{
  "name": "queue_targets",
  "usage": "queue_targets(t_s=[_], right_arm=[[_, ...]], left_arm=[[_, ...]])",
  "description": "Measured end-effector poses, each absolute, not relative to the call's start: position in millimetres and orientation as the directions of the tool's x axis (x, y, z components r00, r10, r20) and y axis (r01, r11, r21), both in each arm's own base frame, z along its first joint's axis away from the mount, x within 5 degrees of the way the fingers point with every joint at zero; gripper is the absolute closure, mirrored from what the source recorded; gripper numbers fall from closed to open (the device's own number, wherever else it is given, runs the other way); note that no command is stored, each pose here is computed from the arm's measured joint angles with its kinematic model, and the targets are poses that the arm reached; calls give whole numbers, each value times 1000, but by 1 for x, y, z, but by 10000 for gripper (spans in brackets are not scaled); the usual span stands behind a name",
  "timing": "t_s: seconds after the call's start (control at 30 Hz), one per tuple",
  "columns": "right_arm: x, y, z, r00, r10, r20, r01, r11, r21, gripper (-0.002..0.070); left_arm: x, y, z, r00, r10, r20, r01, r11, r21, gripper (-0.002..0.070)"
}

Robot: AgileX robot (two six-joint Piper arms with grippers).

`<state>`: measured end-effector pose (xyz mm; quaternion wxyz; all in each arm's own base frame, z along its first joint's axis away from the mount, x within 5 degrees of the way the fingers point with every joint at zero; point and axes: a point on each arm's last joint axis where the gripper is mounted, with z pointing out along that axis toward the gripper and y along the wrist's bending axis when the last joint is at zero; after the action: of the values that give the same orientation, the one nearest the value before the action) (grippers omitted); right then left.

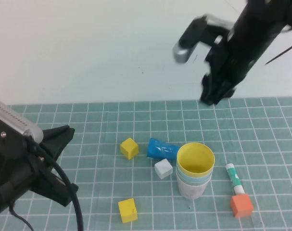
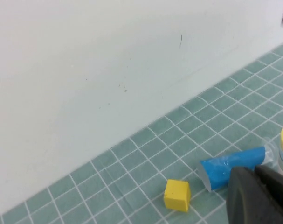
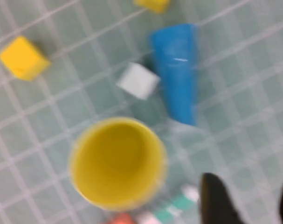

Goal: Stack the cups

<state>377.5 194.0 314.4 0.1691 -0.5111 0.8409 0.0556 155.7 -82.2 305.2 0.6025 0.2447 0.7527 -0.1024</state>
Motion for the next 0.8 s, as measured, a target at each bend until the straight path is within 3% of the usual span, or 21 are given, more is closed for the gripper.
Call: queue_targets(t_s=[0.13, 0.17, 0.3, 0.43, 0.6, 0.8], right_arm=[[354, 161, 378, -420, -843, -337, -792, 521, -318, 594], [348, 154, 390, -427, -840, -336, -764, 533, -363, 618], [315, 124, 439, -448, -810, -379, -639, 586, -498, 664], [276, 105, 465, -416, -774, -477, -571, 631, -526, 673], [224, 83, 462, -344, -745, -571, -522, 658, -543, 676], [163, 56, 413, -306, -690, -656, -485, 706, -516, 676]], left_arm=[[154, -80, 307, -190, 275, -943, 492, 857, 151, 677], [153, -80, 308, -202, 281, -938, 491, 858, 151, 677], [144, -74, 314, -276, 237, -931, 468, 880, 85, 677], [127, -61, 323, -278, 200, -940, 435, 898, 62, 677], [93, -38, 340, -168, 161, -972, 380, 921, 87, 677], [55, -16, 341, -50, 68, -996, 354, 934, 46, 677]])
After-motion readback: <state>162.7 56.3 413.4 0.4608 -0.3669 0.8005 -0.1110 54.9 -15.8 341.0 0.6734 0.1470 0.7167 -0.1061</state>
